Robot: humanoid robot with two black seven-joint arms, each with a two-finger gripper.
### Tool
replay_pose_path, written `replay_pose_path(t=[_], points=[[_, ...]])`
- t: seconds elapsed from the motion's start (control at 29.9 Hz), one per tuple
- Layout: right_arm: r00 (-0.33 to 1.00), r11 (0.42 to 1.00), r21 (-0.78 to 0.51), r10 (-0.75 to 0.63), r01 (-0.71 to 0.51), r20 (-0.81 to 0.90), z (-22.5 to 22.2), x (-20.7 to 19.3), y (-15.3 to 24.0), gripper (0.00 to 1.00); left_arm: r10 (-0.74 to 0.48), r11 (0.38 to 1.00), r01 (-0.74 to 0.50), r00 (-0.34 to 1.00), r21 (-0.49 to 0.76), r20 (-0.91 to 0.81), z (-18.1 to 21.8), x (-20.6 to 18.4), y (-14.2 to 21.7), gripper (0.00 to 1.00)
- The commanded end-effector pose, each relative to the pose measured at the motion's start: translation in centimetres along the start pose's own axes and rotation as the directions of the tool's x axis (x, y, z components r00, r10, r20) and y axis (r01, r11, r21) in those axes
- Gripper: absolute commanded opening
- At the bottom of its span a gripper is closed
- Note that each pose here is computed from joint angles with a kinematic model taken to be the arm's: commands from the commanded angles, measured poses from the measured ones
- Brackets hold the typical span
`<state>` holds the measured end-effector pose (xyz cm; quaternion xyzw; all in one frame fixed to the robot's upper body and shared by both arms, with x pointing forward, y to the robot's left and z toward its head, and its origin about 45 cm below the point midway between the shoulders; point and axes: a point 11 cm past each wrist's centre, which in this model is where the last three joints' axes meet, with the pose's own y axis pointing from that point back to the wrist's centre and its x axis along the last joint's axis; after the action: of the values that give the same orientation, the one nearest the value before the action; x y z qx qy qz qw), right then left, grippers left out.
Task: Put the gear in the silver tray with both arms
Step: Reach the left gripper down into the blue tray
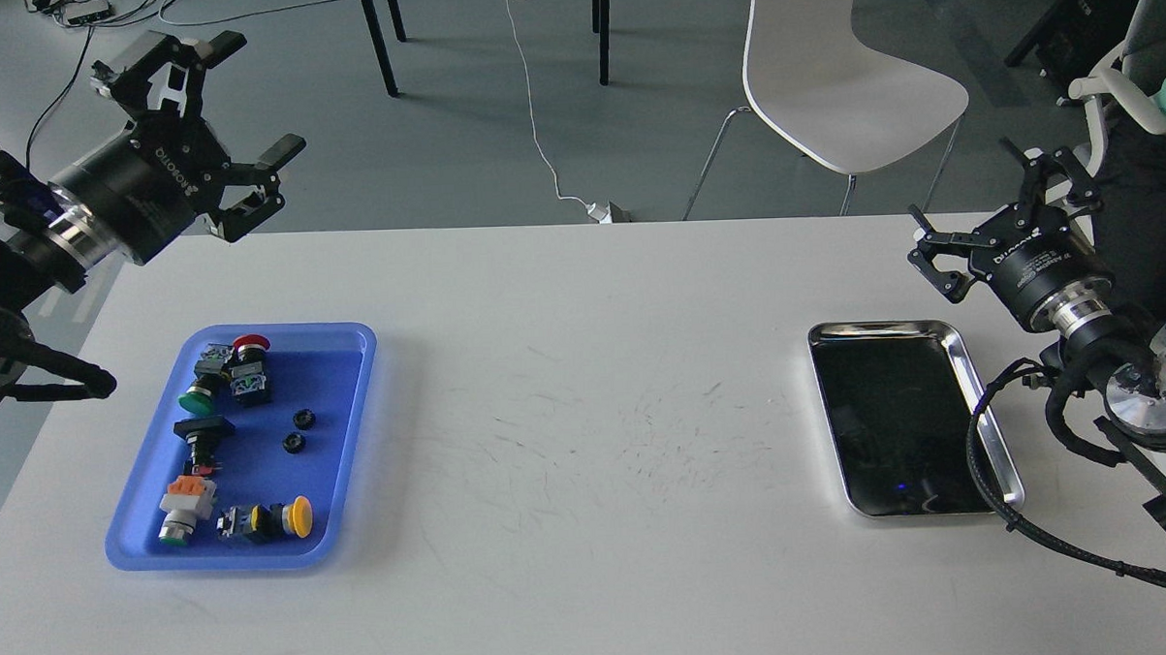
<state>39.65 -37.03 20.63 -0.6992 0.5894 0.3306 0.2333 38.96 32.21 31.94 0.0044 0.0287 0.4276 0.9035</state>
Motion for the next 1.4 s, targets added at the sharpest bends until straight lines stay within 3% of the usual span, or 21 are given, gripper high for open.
replay_pose_path(t=[0.0, 0.17, 0.37, 0.53, 0.7, 0.97, 1.2, 1.37], points=[[1.0, 1.0, -0.001, -0.001, 0.001, 0.0, 0.0, 0.0, 0.0, 0.99, -0.088, 0.994, 0.075, 0.982, 0.081, 0.167, -0.3, -2.2, 0.1, 0.98], [1.0, 1.0, -0.003, -0.002, 0.002, -0.001, 0.1, -0.1, -0.1, 0.99, -0.221, 0.965, 0.116, 0.846, 0.236, 0.485, -2.0, -4.2, -0.3, 0.98], [1.0, 1.0, -0.003, -0.001, 0.001, -0.002, 0.0, -0.1, -0.1, 0.99, -0.32, 0.934, 0.044, 0.548, 0.355, 0.773, -4.1, -4.8, -1.0, 0.98], [1.0, 1.0, -0.004, 0.0, 0.0, -0.003, 0.1, -0.1, -0.1, 0.99, -0.433, 0.893, -0.011, 0.254, 0.451, 0.865, -7.1, -5.0, -0.4, 0.98], [1.0, 1.0, -0.004, 0.001, -0.001, -0.006, 0.0, 0.0, 0.0, 0.99, -0.548, 0.836, -0.027, 0.018, 0.548, 0.836, -10.6, -4.9, 2.0, 0.98], [1.0, 1.0, -0.006, 0.003, -0.003, -0.006, 0.1, 0.0, 0.0, 0.99, -0.62, 0.785, -0.092, -0.138, 0.613, 0.773, -11.4, -3.3, 3.9, 0.98], [1.0, 1.0, -0.007, 0.0, 0.0, -0.004, 0.2, -0.1, -0.1, 0.99, -0.698, 0.716, -0.064, -0.08, 0.695, 0.711, -13.0, -3.6, 5.7, 0.97], [1.0, 1.0, -0.013, 0.002, -0.003, -0.021, 0.3, 0.0, -0.1, 0.99, -0.694, 0.719, -0.068, -0.083, 0.691, 0.715, -12.8, -3.5, 5.4, 0.97]])
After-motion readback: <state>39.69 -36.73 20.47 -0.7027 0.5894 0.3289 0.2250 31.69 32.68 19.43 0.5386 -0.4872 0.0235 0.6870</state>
